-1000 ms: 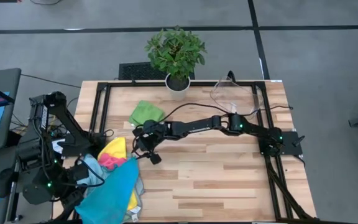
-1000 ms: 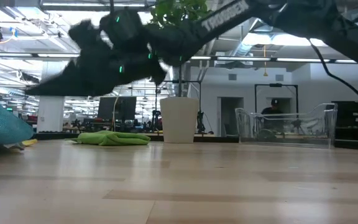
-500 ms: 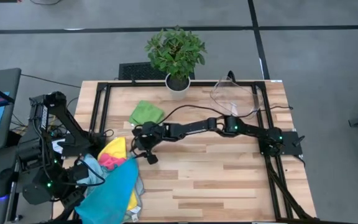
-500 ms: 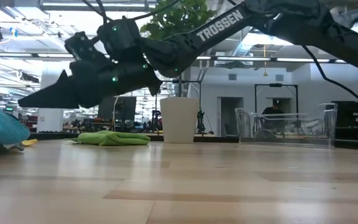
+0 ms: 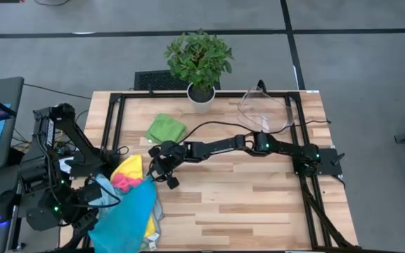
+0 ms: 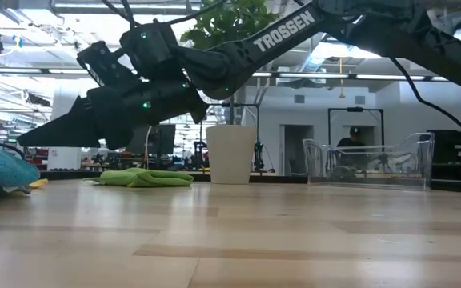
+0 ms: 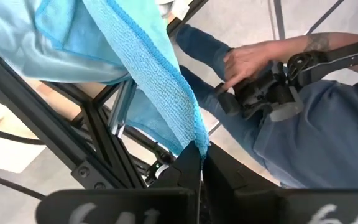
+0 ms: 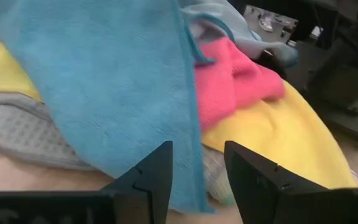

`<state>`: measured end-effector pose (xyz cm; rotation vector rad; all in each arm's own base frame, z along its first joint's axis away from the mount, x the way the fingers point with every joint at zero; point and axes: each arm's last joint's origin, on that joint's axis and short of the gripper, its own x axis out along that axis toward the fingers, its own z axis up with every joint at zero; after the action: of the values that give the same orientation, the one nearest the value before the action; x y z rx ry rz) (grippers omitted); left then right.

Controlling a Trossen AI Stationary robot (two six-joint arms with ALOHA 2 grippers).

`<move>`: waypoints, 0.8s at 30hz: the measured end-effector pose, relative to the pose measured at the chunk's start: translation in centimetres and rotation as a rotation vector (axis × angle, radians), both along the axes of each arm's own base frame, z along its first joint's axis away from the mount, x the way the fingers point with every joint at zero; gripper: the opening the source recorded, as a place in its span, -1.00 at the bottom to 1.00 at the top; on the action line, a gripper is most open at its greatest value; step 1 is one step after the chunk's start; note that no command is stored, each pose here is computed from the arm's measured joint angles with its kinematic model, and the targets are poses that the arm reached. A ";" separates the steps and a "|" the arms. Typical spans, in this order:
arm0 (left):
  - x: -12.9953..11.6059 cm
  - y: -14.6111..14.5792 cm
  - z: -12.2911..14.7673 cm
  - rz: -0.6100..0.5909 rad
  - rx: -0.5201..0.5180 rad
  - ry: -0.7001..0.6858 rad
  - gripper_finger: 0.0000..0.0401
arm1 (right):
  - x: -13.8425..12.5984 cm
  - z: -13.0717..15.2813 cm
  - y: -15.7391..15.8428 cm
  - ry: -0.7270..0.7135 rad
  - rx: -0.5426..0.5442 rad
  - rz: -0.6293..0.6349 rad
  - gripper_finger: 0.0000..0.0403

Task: Fold microfiber towels
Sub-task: Fold the blue microfiber towel

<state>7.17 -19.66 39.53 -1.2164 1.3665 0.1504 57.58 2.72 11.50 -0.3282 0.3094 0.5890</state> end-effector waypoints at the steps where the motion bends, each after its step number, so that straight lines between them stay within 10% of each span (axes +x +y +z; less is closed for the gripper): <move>1: 0.0 0.0 0.0 0.001 0.000 -0.001 -1.00 | 0.0 0.0 0.0 0.000 0.001 0.000 -0.17; 24: 3.8 0.8 0.7 0.005 -0.053 -0.128 -1.00 | 0.0 -1.1 1.0 0.054 0.092 -0.015 0.01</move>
<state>11.02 -18.84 40.24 -1.2519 1.2634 0.0392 57.61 3.74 10.39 -0.2220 0.3350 0.5961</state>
